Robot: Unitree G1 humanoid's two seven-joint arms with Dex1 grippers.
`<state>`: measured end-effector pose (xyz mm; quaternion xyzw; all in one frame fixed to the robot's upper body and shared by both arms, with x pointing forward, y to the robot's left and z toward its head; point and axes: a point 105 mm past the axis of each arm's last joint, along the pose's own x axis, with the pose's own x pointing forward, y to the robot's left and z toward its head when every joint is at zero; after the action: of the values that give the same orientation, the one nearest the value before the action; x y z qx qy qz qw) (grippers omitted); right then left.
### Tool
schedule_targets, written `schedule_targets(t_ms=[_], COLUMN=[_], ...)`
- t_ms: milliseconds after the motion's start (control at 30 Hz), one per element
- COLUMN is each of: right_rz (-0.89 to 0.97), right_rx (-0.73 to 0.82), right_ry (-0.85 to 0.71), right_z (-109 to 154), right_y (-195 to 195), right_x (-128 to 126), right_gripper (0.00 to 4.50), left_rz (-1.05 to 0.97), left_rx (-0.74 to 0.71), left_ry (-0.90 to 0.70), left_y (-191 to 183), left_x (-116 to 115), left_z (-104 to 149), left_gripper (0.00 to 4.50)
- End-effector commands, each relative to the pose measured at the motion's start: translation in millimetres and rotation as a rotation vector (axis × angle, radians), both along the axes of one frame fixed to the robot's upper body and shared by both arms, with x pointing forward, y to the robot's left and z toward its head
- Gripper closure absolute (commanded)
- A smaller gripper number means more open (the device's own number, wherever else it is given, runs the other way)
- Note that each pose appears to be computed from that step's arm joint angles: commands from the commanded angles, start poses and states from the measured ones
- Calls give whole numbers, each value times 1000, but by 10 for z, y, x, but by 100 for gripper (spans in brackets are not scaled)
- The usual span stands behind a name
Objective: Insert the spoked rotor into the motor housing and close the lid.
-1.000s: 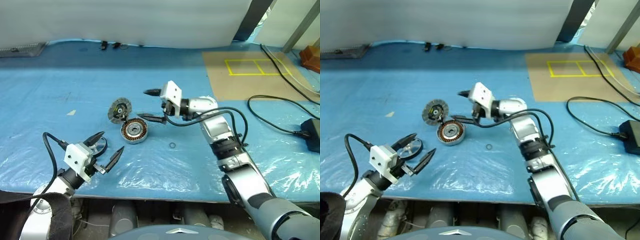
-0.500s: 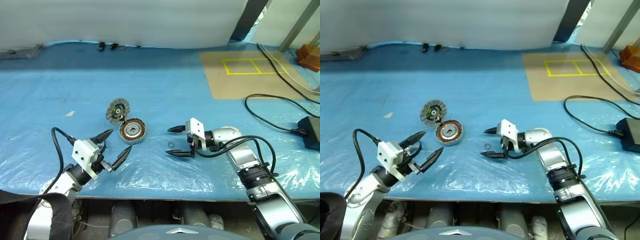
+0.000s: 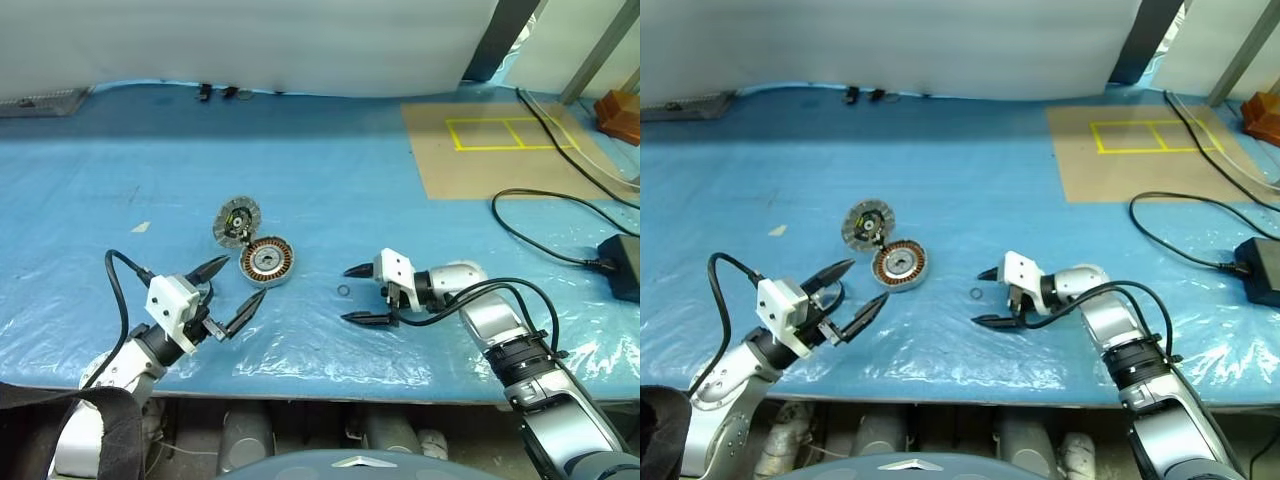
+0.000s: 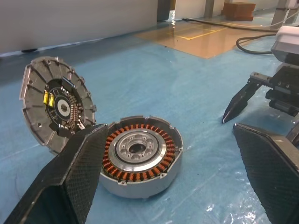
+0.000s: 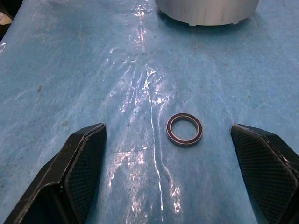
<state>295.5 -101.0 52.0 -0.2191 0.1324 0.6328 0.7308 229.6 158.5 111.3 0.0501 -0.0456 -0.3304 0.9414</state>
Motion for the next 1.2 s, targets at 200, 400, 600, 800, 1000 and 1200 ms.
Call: schedule_targets(t_ms=[200,400,600,800,1000,1200], right_rz=[-17,-34,-50,-55,-56,-53], right_rx=[-22,-20,-35,-44,-40,-40], right_ry=[34,33,33,35,47,28], right_z=[-36,-45,-98,-154,-203,-203], right_y=[-14,-6,-49,-75,-61,-55], right_x=[20,40,14,-3,-11,26], right_gripper=[5,96,265,265,303,351], left_rz=[-9,-17,-12,-17,-29,-23], left_rx=[-6,13,22,31,37,44], left_ry=[-42,-38,-43,-39,-42,-41], left_y=[-20,-9,22,37,18,35], left_x=[5,-3,-20,-33,-10,0], left_z=[76,54,75,70,86,70], left_gripper=[0,0,0,0,0,0])
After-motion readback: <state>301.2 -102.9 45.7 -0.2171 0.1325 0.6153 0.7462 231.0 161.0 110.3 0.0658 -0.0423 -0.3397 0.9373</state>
